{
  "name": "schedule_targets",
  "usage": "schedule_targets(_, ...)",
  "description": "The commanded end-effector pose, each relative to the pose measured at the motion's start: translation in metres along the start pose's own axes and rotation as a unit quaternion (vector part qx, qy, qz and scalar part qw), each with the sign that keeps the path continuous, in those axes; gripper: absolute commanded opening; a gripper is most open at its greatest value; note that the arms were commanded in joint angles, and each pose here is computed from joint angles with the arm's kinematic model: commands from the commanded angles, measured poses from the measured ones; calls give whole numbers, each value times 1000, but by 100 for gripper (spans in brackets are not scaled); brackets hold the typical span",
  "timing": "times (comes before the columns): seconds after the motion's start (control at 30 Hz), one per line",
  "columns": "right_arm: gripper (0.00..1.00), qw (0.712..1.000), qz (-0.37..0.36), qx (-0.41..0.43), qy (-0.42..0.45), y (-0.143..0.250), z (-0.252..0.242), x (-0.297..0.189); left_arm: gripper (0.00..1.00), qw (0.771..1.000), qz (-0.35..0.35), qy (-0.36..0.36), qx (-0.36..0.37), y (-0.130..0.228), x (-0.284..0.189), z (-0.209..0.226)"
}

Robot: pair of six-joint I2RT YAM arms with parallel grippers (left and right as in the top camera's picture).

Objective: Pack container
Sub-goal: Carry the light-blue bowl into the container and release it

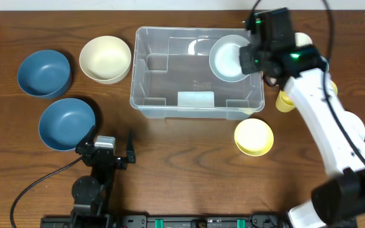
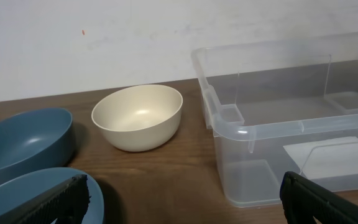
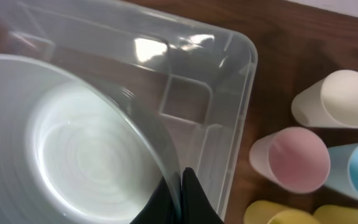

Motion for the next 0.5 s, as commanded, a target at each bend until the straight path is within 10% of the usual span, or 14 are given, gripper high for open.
schedule_targets(0.0,1,997,0,-39,66,-4,-8,22,98,1000,25,-4,5,16,1,0)
schedule_targets(0.47,1,993,28,-65,93,14,-4,119,98,1000,25,-4,5,16,1,0)
Point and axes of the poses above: each gripper's point midway between its finger pads, its own x axis out along the fingers, its own z axis along the line the jaws close on, y = z × x, the point moved 1 cm from there along -x, back along the fingers, and after that the axes turned 6 degrees about x, right-handed, at the moved point
